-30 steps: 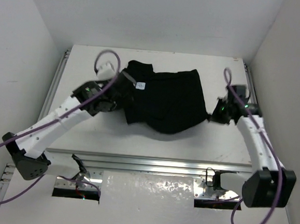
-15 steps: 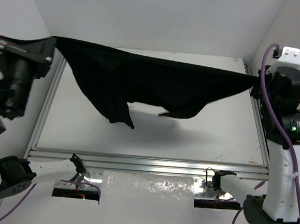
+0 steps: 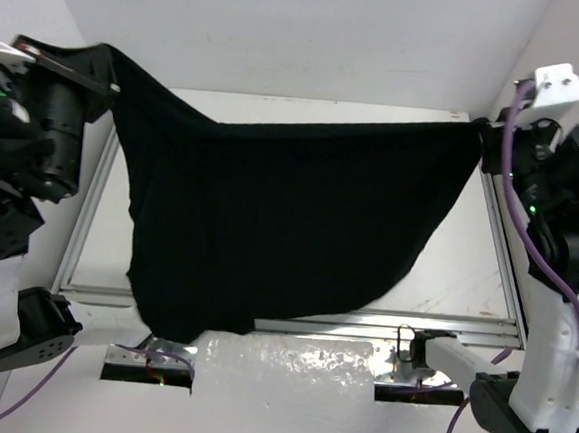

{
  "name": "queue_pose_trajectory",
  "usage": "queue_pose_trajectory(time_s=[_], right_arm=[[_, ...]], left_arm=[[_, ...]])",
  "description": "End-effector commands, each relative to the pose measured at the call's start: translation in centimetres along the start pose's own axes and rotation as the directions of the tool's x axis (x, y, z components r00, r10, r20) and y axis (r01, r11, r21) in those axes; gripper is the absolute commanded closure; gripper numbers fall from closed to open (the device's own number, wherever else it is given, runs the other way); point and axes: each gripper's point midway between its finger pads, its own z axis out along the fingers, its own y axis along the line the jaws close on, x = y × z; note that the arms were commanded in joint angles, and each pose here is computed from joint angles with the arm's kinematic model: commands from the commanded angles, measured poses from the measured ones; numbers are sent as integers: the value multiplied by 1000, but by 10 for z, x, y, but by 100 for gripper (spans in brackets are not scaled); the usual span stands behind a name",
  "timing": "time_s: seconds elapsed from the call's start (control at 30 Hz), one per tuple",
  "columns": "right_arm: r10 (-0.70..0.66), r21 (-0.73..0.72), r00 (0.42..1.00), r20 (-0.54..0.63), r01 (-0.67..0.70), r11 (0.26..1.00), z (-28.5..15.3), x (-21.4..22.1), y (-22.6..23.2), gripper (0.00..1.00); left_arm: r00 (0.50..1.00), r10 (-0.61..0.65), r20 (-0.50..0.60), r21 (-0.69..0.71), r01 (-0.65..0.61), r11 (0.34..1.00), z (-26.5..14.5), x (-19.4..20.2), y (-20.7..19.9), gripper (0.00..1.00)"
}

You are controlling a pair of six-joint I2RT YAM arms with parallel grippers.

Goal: Fold and stack the t-shirts
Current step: Flatten the tshirt out

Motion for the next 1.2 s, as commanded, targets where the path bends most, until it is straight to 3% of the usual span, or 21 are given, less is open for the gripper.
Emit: queue_pose_trajectory(time_s=[0.0, 0.1, 0.17, 0.27, 0.47, 0.63, 0.8, 1.0, 1.17], right_arm=[[29, 41, 970, 241, -40, 998, -50, -67, -12, 100], [50, 41, 956, 288, -64, 997, -65, -74, -12, 100], [55, 40, 958, 282, -69, 997, -64, -63, -10, 100], [115, 74, 965, 238, -136, 988, -60, -40, -13, 100], [141, 167, 968, 206, -176, 970, -76, -23, -26, 100], [126, 228, 961, 245, -184, 956, -100, -43, -41, 100], [120, 236, 964, 237, -177, 956, -105, -53, -44, 100], [128, 235, 979, 161, -164, 958, -63, -39, -43, 100], [115, 242, 993, 20, -116, 963, 16, 9, -38, 100]], left_arm=[[999, -18, 28, -11, 19, 1000, -7, -9, 13, 100], [999, -20, -27, 35, 21, 999, -11, 10, 13, 100], [998, 30, -54, 128, -23, 992, -13, 27, 5, 100], [996, 67, -67, 145, -56, 988, -15, 33, 6, 100], [996, 62, -57, 181, -51, 982, -20, 13, -2, 100], [999, 32, -5, 285, -30, 958, -31, -15, -16, 100], [1000, -5, 6, 256, 3, 967, -33, -26, -10, 100], [997, 77, 29, 155, -80, 985, -10, -11, -13, 100], [961, 274, 44, 8, -274, 962, 34, 41, -27, 100]])
